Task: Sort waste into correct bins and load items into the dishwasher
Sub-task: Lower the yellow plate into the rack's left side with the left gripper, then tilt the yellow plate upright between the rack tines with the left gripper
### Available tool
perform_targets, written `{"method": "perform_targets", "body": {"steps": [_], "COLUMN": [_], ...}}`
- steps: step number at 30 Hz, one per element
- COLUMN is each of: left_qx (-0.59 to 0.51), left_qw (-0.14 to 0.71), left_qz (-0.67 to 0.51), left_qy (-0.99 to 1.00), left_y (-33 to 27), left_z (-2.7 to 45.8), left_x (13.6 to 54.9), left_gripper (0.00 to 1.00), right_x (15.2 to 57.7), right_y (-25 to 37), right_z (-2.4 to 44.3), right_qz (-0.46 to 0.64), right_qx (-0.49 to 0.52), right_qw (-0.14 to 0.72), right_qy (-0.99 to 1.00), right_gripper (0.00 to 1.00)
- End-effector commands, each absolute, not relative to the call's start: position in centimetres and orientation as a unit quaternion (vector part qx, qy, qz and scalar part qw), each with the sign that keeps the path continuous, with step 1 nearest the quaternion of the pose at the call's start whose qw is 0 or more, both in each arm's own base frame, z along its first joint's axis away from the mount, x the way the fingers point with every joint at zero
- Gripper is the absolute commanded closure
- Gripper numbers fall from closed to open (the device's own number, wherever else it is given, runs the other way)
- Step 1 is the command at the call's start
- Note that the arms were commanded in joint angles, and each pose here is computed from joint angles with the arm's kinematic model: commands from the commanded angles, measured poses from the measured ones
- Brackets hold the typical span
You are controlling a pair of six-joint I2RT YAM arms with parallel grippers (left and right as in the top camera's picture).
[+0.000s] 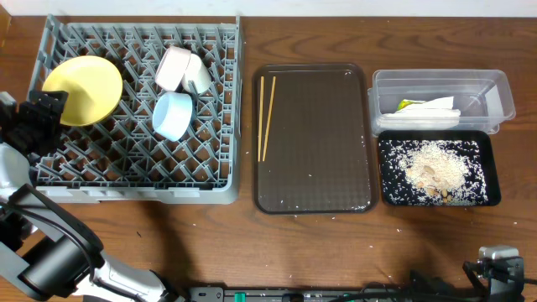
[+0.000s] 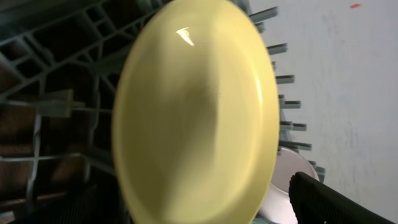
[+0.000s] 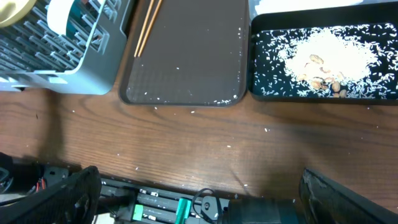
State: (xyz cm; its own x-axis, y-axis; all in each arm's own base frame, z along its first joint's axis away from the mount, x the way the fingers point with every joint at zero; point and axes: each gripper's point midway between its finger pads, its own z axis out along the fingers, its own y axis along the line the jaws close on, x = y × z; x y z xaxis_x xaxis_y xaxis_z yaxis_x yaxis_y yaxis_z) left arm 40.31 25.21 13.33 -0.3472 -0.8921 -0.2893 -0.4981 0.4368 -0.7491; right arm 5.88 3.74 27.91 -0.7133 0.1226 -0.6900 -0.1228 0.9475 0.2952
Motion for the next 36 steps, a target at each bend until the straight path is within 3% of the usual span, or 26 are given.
{"method": "perform_targets", "body": {"steps": [1,36], "left_qx": [-0.459,-0.459], "left_qw": [0.343,0.336], "left_qz": [-0.29,-0.263], "left_qy": [0.766,0.779], "left_y": [25.2,25.3], "left_z": [12.7,9.5], "left_x": [40.4,41.9], "left_gripper": [0.11,0.12], "right_x": [5.9,5.9], "right_y": [3.6,3.6], "right_z": [27.9,27.9], "right_qz": [0.158,0.158], "right_qx": [0.011,0.011], "right_qw": [0.379,0.379], "right_qy": [0.912,0.912], "right_gripper": [0.01,0.01]}}
